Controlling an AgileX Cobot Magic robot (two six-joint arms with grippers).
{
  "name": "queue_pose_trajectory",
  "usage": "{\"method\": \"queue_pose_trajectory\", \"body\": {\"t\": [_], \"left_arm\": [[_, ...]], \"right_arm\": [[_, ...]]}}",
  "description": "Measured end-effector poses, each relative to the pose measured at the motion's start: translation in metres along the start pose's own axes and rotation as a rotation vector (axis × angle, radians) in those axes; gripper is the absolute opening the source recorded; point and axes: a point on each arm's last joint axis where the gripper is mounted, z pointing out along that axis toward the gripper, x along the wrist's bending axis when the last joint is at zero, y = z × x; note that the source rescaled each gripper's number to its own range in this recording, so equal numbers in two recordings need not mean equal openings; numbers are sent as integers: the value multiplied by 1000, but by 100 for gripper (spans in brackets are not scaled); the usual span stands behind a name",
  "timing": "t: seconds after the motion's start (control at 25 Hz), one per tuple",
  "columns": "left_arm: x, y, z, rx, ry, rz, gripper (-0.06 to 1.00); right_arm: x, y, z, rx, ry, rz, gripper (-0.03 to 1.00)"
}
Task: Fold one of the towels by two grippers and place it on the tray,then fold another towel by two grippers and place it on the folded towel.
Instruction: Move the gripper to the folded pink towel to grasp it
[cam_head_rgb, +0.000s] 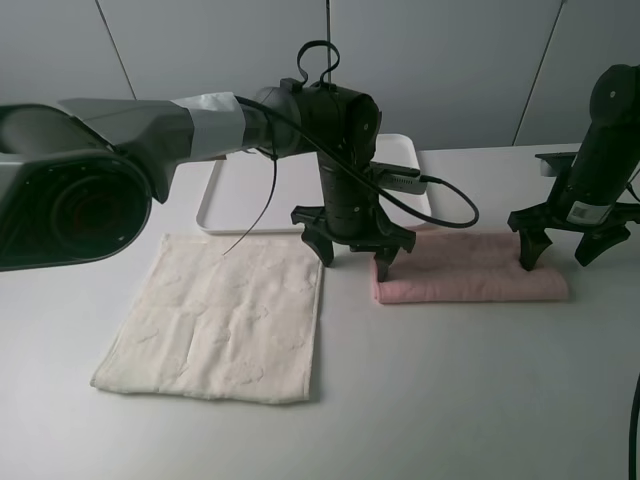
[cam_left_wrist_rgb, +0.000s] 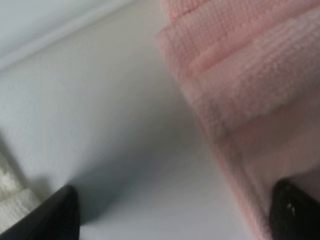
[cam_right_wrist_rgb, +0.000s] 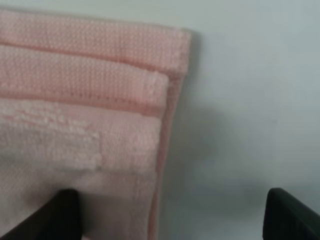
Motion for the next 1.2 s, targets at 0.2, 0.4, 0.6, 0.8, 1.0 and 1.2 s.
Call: {"method": "queue_pose_trajectory", "body": {"t": [0.2, 0.4, 0.6, 0.8, 1.0, 1.2], "left_arm": [[0, 0, 0, 1, 2, 5, 98], [0, 0, 0, 1, 2, 7, 98], [0, 0, 0, 1, 2, 9, 98], [0, 0, 0, 1, 2, 11, 98], [0, 0, 0, 4, 3, 23, 98], [0, 0, 0, 4, 3, 26, 98]], "right_arm": [[1, 0, 3, -4, 11, 7, 80], [1, -2, 6, -15, 10, 7, 80], [2, -3, 6, -14, 21, 17, 74], [5, -7, 11, -11, 44, 37, 72], [8, -11, 16, -18, 50, 40, 67], [18, -10, 17, -19, 66, 34, 40]]}}
